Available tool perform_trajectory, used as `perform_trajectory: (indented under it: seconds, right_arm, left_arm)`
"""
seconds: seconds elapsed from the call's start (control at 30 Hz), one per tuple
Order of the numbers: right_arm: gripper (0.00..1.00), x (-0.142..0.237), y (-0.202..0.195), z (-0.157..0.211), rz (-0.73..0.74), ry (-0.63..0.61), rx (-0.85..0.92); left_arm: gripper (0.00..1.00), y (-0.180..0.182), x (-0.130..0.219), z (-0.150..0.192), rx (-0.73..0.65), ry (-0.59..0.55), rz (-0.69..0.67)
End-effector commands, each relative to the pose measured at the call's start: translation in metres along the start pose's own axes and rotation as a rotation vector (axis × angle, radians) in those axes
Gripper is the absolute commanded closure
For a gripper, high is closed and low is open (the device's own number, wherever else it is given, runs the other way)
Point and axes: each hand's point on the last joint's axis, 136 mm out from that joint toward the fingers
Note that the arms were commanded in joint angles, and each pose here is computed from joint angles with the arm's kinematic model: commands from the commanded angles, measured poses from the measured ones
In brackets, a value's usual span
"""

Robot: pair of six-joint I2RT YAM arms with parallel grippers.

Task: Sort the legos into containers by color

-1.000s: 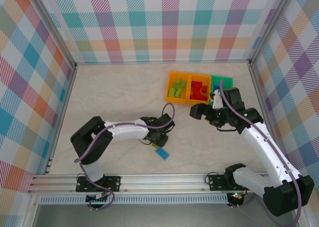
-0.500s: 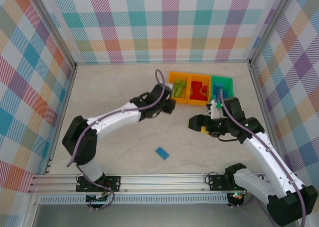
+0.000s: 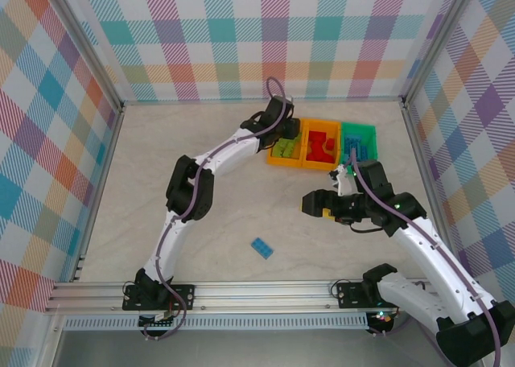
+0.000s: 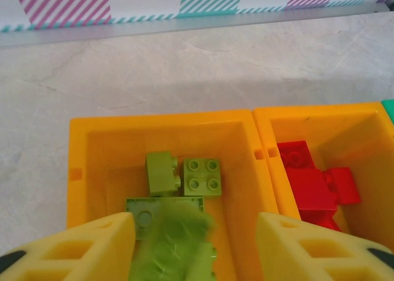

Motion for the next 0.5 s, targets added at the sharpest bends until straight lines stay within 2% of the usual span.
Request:
perform_trajectory:
  seconds: [0.0,0.13,0.23,0.33,0.4,0.47]
  right_arm:
    - [0.06,0.001,0.001,0.002,0.007,0.001,-0.011]
    - [0.06,-0.003,0.000,0.001,0.015,0.001,0.003]
    - [0.07,-0.008,-0.004,0.005,0.078,0.022,0.029]
    - [0.07,-0.017,-0.004,0.007,0.153,0.040,0.093]
    - [0.07,-0.029,-0.001,0.009,0.182,0.052,0.138]
    - [0.08,-0.043,0.002,0.012,0.204,0.075,0.179]
  left_arm:
    - [0.41,-0.026,0.034,-0.037,-0.005,-0.059,0.069]
    - [0.41,-0.035,0.071,-0.051,-0.009,-0.084,0.117]
    - [0.40,-0.038,0.120,-0.059,-0.002,-0.129,0.183]
    - [0.39,-0.026,0.177,-0.052,-0.029,-0.162,0.220]
    - [0.38,-0.016,0.219,-0.039,-0.109,-0.173,0.250]
    - [0.33,-0.008,0.255,-0.018,-0.255,-0.154,0.294]
Point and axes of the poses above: each hand's point on the last joint's axis, 136 mm out from that joint toward the fingers, its own x axis back along the fingers, its own y axis along the line the jaws close on, z = x × y, and after that the axes turned 15 degrees about x, right-handed
